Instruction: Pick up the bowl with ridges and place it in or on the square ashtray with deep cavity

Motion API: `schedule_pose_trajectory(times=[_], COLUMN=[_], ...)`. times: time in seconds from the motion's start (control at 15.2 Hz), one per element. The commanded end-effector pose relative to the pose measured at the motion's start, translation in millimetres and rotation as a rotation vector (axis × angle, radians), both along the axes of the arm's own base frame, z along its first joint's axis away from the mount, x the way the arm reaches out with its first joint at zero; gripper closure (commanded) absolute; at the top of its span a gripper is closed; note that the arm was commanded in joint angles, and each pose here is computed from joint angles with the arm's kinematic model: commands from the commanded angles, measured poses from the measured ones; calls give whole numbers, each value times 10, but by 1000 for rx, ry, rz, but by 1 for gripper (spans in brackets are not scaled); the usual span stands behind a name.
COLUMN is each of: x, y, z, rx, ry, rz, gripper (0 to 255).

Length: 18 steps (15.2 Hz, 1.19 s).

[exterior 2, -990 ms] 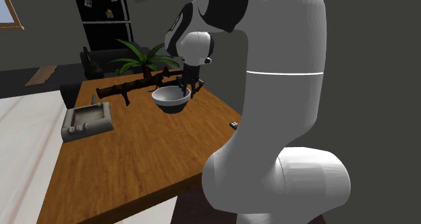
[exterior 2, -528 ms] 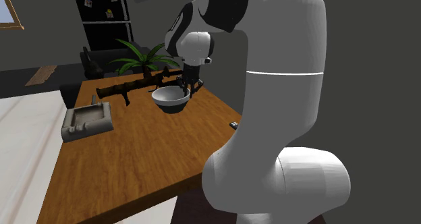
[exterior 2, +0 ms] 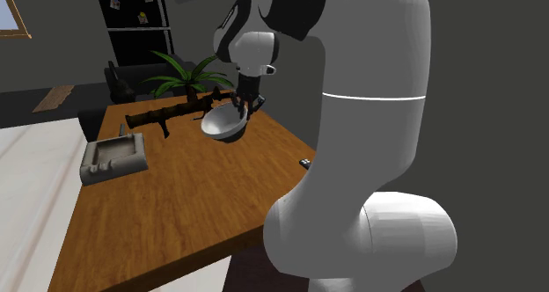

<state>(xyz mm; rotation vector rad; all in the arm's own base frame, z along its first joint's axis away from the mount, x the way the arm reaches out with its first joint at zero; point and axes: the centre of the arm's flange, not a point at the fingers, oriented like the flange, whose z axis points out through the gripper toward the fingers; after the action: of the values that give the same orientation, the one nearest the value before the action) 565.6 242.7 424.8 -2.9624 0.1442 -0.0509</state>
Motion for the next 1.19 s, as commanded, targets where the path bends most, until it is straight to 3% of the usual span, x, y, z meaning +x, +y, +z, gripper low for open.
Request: schedule_pose_trajectory(times=[0.0, 0.99, 1.12], x=[1, 1, -102], y=[-8, -8, 233], z=[103, 887, 920], rx=[0, 0, 0], ry=[-1, -1, -1], rz=[0, 0, 0], gripper=[255, 255, 255])
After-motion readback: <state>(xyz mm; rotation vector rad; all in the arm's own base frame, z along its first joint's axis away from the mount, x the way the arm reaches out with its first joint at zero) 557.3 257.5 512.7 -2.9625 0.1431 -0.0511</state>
